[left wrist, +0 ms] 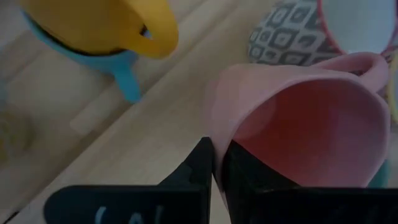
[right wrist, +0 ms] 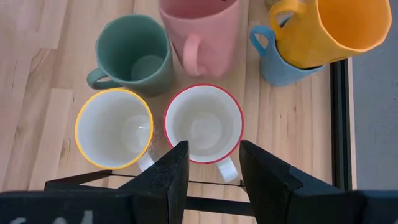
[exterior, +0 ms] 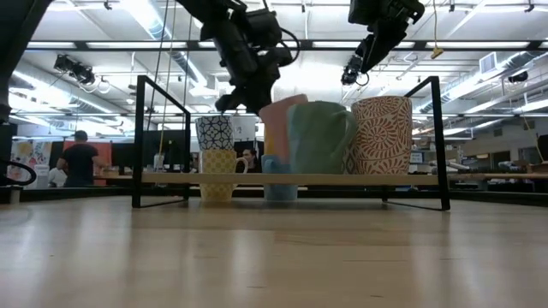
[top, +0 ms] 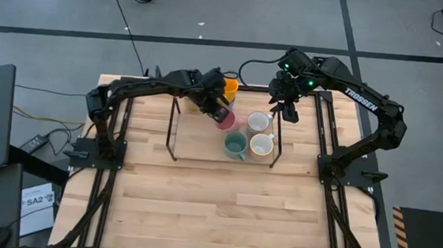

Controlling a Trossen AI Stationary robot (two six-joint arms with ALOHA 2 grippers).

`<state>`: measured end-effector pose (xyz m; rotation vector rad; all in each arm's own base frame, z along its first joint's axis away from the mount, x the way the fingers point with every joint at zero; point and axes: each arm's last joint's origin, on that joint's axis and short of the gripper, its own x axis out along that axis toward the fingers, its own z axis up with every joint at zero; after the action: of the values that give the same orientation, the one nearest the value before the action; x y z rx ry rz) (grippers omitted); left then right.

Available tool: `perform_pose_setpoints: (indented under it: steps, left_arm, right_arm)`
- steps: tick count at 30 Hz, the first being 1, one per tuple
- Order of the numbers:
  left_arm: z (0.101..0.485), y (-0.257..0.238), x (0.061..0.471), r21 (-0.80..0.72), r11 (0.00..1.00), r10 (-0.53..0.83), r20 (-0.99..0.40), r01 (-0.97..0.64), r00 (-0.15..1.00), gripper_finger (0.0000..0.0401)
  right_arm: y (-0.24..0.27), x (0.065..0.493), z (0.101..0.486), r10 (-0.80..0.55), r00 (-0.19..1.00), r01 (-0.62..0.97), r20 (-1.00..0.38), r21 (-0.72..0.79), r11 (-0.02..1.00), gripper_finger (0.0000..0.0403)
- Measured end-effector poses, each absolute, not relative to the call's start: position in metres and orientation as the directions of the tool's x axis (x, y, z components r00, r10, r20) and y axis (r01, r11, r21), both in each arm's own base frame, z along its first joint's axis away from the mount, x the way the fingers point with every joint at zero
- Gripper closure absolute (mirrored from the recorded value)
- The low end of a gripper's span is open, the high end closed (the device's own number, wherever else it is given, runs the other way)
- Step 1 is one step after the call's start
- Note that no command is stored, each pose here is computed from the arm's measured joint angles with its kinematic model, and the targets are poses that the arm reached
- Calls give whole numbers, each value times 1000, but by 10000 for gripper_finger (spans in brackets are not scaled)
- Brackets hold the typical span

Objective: Place coffee mugs
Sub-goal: Put the pink mug on the shelf

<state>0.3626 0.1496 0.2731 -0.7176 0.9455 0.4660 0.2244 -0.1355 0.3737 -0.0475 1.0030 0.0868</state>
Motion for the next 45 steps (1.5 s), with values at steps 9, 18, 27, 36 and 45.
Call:
perform_pose_setpoints:
  steps: [9, 18, 27, 36, 45]
  left_arm:
    - [262, 148, 371, -313, 725, 54, -862, -614, 504, 374]
    - [260, 149, 372, -268, 774, 71, -864, -574, 499, 366]
    - [260, 149, 372, -249, 773, 93, -865, -584, 492, 363]
    - [260, 150, 372, -226, 771, 120, -867, -596, 484, 363]
    - [261, 150, 372, -223, 770, 127, -865, -598, 485, 362]
  right_arm:
    - [-135, 224, 374, 51, 534, -95, -844, 1, 995, 254]
    - [-135, 224, 374, 51, 534, -95, -844, 0, 996, 254]
    - [-136, 224, 374, 51, 534, -95, -844, 0, 996, 254]
    - [-136, 224, 374, 51, 534, -94, -844, 0, 996, 254]
    - [-136, 224, 374, 51, 534, -94, -844, 0, 996, 254]
